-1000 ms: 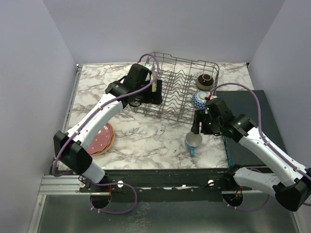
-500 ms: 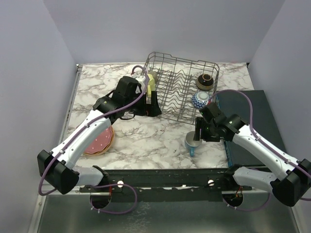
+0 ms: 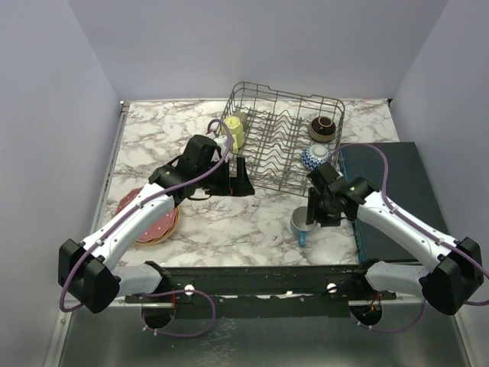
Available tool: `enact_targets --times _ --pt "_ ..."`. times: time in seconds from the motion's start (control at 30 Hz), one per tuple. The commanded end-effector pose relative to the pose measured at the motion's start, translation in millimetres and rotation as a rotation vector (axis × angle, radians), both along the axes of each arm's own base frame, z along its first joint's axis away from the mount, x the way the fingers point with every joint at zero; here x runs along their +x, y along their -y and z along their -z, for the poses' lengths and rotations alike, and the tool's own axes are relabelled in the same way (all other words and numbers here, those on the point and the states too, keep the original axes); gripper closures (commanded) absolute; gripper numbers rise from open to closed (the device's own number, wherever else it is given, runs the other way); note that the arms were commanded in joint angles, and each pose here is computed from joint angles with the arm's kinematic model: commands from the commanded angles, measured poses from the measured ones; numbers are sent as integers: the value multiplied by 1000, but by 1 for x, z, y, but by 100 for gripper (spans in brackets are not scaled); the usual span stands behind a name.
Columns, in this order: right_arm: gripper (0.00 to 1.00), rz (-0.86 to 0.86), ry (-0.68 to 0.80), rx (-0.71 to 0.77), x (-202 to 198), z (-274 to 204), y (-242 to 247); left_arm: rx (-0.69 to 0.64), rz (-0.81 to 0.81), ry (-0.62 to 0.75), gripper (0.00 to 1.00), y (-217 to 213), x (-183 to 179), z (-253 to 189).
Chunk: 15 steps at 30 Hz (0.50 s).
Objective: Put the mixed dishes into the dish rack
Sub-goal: Pick up the cup at the center of the board.
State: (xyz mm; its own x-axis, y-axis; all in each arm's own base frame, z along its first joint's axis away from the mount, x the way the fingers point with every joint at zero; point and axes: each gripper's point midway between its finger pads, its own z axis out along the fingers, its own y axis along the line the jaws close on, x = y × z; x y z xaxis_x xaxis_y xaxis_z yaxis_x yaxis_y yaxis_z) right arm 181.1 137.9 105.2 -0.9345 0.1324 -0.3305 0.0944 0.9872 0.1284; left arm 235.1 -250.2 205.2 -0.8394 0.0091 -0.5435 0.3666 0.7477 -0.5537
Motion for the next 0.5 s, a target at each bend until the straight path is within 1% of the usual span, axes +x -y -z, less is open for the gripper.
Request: enact_targets --times 0.0,0.2,0.47 --pt "49 39 -16 -32 -4 8 6 -80 -11 17 1 6 -3 -13" --pt "61 52 -30 -33 -4 14 5 -92 -13 -1 1 5 -6 -8" --pt "86 66 -28 -30 -3 13 5 -105 -19 -26 1 5 -9 -3"
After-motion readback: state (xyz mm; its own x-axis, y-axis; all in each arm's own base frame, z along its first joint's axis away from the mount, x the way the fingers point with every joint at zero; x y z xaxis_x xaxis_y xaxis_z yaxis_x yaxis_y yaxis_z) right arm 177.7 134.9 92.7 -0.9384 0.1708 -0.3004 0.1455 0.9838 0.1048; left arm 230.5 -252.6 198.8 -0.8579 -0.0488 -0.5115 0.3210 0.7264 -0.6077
